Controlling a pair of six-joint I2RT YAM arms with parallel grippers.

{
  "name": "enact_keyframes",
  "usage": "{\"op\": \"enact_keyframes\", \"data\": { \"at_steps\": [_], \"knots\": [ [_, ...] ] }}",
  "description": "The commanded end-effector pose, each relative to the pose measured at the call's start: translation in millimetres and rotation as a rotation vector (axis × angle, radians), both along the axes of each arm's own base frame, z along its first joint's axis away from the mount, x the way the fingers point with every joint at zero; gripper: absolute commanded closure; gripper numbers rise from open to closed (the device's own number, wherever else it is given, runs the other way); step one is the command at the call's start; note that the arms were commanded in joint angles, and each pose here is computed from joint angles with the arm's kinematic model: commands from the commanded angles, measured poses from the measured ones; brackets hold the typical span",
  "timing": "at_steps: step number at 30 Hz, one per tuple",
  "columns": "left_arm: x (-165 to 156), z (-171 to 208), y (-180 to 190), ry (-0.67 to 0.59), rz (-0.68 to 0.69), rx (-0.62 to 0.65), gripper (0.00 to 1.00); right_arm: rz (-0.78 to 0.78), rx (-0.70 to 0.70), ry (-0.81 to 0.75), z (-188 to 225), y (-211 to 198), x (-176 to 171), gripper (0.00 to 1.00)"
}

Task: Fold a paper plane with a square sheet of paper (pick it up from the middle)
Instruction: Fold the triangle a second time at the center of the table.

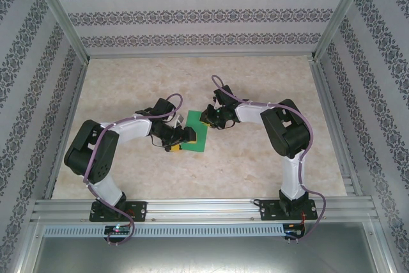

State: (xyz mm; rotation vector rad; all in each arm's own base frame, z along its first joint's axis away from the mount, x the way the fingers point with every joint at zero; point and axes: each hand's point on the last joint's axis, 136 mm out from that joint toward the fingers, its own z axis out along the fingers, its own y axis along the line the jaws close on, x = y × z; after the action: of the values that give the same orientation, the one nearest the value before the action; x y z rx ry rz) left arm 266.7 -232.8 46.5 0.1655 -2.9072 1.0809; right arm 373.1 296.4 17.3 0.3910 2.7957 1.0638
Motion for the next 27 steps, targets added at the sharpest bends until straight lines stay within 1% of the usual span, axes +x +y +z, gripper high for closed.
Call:
{"op": "enact_keyframes", "data": {
  "at_steps": [1, 6, 9, 12, 15, 17, 21, 27],
  "knots": [
    [-2.3, 9.2, -7.6, -0.017, -0.016, -0.050, 0.22, -0.004, -0.093, 0.084, -30.7, -16.8, -20.7, 0.82],
    [2.3, 13.1, -13.7, -0.025, -0.008, -0.091, 0.27, 0.001, -0.089, 0.085, -30.8, -15.7, -21.6, 0.83],
    [4.3, 11.6, -11.1, -0.031, -0.002, -0.067, 0.31, 0.022, -0.067, 0.065, -24.4, -11.5, -19.6, 0.86],
    [2.0, 5.8, -6.7, -0.025, 0.002, -0.040, 0.33, 0.070, -0.005, -0.023, 1.3, -1.0, -11.9, 0.87],
    [1.8, 5.4, -8.3, -0.030, 0.000, -0.055, 0.33, 0.131, 0.074, -0.115, 34.5, 11.3, -7.6, 0.87],
    [3.2, 6.9, -9.7, -0.045, -0.008, -0.064, 0.32, 0.162, 0.115, -0.147, 49.9, 16.6, -9.4, 0.87],
    [8.0, 9.4, -10.3, -0.099, -0.032, -0.068, 0.30, 0.200, 0.164, -0.137, 57.1, 22.4, -29.1, 0.87],
    [15.4, 10.0, -10.8, -0.126, -0.039, -0.087, 0.30, 0.224, 0.157, -0.063, 41.5, 23.6, -64.3, 0.87]
  ]
}}
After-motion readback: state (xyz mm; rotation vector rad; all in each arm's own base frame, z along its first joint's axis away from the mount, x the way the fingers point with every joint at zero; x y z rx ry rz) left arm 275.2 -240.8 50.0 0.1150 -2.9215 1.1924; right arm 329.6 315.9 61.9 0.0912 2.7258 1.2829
